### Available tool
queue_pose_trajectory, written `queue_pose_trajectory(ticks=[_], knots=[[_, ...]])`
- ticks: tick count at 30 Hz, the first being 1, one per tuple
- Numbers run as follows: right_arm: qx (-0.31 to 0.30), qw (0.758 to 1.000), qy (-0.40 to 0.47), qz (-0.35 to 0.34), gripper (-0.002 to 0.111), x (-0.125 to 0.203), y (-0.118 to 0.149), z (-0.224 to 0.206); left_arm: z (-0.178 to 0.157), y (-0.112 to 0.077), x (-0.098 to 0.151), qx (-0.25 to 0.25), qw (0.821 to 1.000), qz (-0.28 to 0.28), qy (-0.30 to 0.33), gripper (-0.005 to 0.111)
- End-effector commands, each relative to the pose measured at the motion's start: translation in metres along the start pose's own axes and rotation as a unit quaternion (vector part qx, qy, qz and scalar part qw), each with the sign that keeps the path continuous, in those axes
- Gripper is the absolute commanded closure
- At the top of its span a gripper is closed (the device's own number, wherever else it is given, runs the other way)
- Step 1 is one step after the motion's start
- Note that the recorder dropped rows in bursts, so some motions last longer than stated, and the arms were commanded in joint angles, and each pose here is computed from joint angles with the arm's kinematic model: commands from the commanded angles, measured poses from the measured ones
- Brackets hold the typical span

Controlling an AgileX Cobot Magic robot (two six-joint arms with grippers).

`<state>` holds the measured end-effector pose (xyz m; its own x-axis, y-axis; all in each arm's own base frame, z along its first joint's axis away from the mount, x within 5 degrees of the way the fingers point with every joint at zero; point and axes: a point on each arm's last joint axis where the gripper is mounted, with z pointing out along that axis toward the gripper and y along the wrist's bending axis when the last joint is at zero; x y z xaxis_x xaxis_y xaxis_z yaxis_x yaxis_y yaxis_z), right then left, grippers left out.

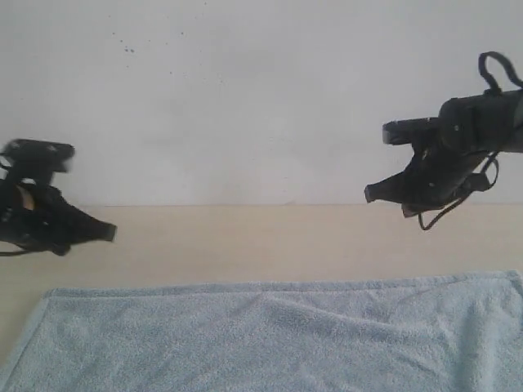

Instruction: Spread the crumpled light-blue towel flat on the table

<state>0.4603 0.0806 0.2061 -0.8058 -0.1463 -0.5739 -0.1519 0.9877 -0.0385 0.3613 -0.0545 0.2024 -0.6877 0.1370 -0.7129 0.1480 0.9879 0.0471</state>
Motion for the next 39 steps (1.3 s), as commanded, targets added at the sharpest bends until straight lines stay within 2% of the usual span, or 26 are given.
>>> queue_pose_trajectory(ticks=[1, 3, 5, 7, 8, 12, 19, 21, 24, 26, 28, 30, 33, 36, 39], knots=[[-0.013, 0.989, -0.144, 0.008, 0.109, 0.02, -0.004, -0.041, -0.041, 0.048, 0.008, -0.038, 0.989, -0.122, -0.068, 0.103], [-0.024, 0.977, -0.212, 0.016, 0.109, 0.042, -0.003, -0.058, -0.058, 0.066, 0.03, -0.056, 0.983, -0.148, -0.09, 0.103], [-0.032, 0.966, -0.256, 0.025, 0.109, 0.062, -0.002, -0.072, -0.075, 0.074, 0.05, -0.064, 0.973, -0.18, -0.127, 0.103], [-0.039, 0.955, -0.292, 0.034, 0.109, 0.086, -0.003, -0.092, -0.093, 0.077, 0.071, -0.066, 0.952, -0.243, -0.176, 0.103], [-0.041, 0.95, -0.306, 0.037, 0.109, 0.093, -0.003, -0.103, -0.105, 0.074, 0.077, -0.064, 0.944, -0.251, -0.203, 0.103], [-0.042, 0.937, -0.343, 0.048, 0.109, 0.122, -0.005, -0.149, -0.157, 0.061, 0.087, -0.071, 0.936, -0.2, -0.282, 0.103], [-0.031, 0.925, -0.375, 0.043, 0.109, 0.164, -0.011, -0.245, -0.247, 0.038, 0.112, -0.098, 0.921, -0.155, -0.343, 0.103], [-0.024, 0.911, -0.411, 0.028, 0.109, 0.184, -0.012, -0.274, -0.27, 0.031, 0.125, -0.098, 0.912, -0.151, -0.37, 0.103], [-0.012, 0.879, -0.477, 0.011, 0.109, 0.218, -0.013, -0.315, -0.303, 0.023, 0.144, -0.114, 0.885, -0.124, -0.434, 0.103], [0.002, 0.869, -0.494, -0.01, 0.109, 0.239, -0.014, -0.328, -0.318, 0.018, 0.153, -0.119, 0.866, -0.114, -0.472, 0.103], [0.013, 0.863, -0.504, -0.024, 0.109, 0.257, -0.014, -0.332, -0.325, 0.016, 0.16, -0.121, 0.857, -0.111, -0.489, 0.103], [0.013, 0.87, -0.492, -0.024, 0.109, 0.27, -0.014, -0.326, -0.324, 0.016, 0.165, -0.119, 0.864, -0.119, -0.475, 0.103], [0.009, 0.9, -0.436, -0.02, 0.109, 0.284, -0.013, -0.302, -0.309, 0.017, 0.172, -0.11, 0.89, -0.14, -0.419, 0.103], [0.006, 0.924, -0.382, -0.019, 0.109, 0.296, -0.013, -0.279, -0.287, 0.019, 0.18, -0.105, 0.909, -0.142, -0.377, 0.103], [-0.005, 0.947, -0.322, 0.01, 0.109, 0.309, -0.012, -0.262, -0.262, 0.018, 0.193, -0.096, 0.926, -0.143, -0.337, 0.103]])
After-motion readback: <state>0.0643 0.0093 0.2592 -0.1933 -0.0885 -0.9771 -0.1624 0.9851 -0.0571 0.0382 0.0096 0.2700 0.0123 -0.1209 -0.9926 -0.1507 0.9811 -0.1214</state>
